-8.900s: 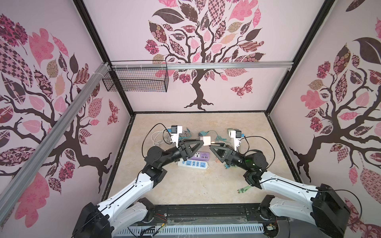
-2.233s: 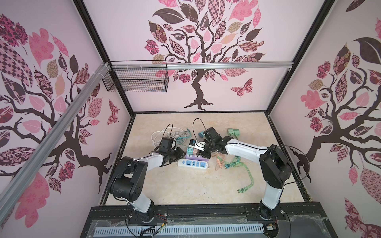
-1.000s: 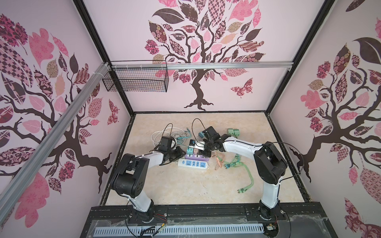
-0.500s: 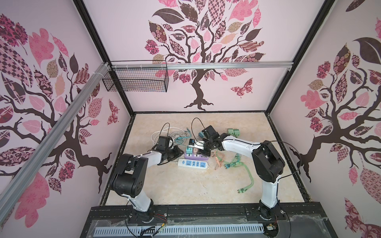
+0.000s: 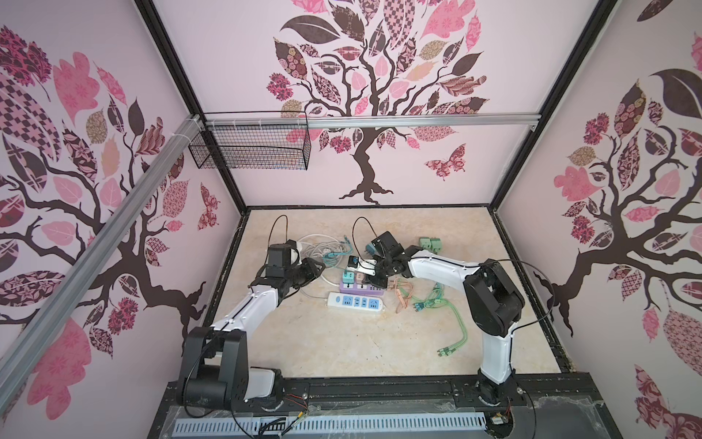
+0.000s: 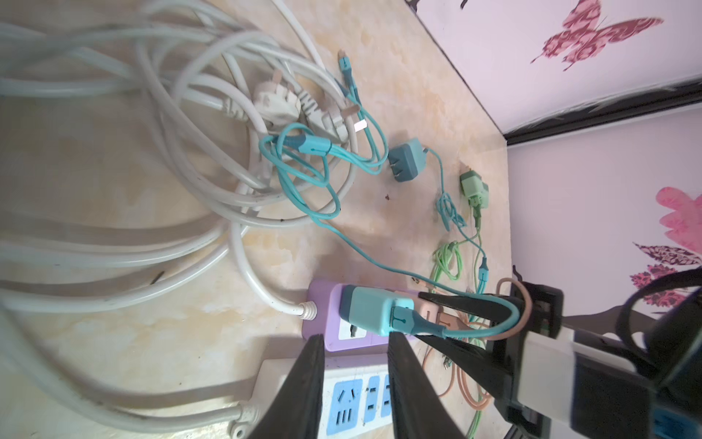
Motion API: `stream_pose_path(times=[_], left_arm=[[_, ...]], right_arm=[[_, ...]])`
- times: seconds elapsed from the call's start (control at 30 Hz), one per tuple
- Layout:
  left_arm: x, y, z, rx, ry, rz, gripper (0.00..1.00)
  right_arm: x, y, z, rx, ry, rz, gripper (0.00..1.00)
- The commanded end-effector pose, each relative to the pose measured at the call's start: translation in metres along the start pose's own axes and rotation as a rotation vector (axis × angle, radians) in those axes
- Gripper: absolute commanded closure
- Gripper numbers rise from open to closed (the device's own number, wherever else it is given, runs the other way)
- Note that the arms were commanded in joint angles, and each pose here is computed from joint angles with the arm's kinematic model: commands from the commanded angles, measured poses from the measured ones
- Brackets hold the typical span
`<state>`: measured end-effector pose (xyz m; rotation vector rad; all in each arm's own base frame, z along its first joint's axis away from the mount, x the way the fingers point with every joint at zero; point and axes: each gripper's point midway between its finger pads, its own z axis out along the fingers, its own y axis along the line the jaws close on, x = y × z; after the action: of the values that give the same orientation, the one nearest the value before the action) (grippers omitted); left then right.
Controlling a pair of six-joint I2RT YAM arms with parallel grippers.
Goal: Insert the plug
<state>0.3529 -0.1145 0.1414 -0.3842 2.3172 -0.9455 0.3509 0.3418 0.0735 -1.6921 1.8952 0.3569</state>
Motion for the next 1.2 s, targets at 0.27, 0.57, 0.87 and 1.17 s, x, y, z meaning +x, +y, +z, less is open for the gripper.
stream_pose_path(times=[0.27, 0.57, 0.87, 1.17], left_arm=[[0.007, 0.006, -0.045, -0.063, -0.034, 0.005, 0.53], [0.009, 0.000, -0.058, -0.062, -0.044, 0.027, 0.51], [0.009, -0.001, -0.064, -0.055, -0.054, 0.029, 0.48], [0.008, -0.007, -0.070, -0.043, -0.071, 0.038, 0.44]], right_arm=[[0.026, 0.007, 0.006, -0.003, 0.093, 0.075, 0.67], [0.011, 0.000, -0.008, 0.028, 0.059, 0.106, 0.56], [0.006, 0.006, -0.030, 0.037, 0.027, 0.120, 0.45], [0.001, 0.023, -0.052, -0.015, -0.004, 0.138, 0.40]])
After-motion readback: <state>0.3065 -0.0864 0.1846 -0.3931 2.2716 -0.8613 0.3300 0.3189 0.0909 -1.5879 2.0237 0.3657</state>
